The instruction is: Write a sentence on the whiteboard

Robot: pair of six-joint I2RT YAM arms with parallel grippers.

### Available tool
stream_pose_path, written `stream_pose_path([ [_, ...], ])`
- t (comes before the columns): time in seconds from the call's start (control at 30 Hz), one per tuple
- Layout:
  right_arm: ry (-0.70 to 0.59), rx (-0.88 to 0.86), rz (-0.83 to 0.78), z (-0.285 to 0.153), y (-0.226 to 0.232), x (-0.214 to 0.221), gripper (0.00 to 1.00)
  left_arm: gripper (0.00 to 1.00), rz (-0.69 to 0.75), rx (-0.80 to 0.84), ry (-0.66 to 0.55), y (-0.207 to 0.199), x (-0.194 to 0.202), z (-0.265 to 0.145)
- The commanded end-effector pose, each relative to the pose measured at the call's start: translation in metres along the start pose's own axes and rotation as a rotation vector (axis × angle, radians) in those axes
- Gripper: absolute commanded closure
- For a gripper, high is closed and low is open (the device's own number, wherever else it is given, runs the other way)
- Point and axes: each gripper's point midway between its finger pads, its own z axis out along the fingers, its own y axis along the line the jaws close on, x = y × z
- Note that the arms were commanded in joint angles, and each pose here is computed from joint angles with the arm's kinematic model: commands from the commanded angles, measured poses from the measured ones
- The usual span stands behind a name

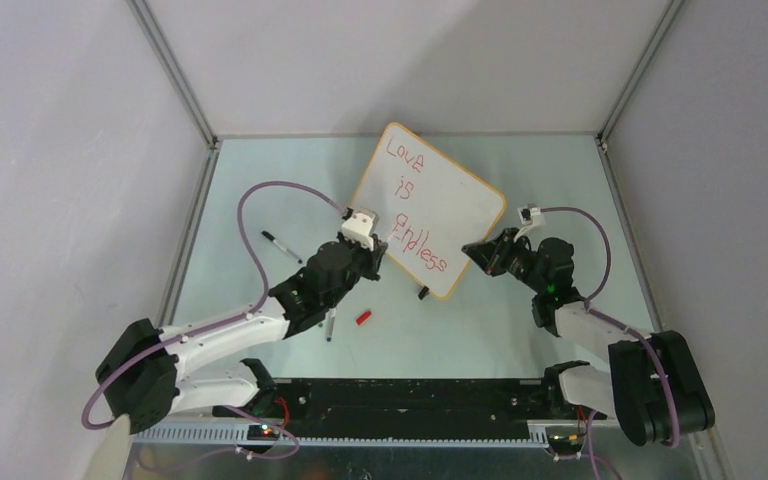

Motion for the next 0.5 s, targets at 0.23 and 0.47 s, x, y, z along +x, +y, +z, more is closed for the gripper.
stream_pose_path([
  [0.23,-0.048,0.038,-0.089,-0.007,-0.003,-0.008,0.35,1.0,-0.314,-0.433,-0.05,0.11,0.002,-0.013],
  [0.47,-0.069,0.066,-0.102,-0.01,-0.005,-0.012,0.09,1.0,-0.361,-0.371,-0.054,0.11,0.003,-0.013],
])
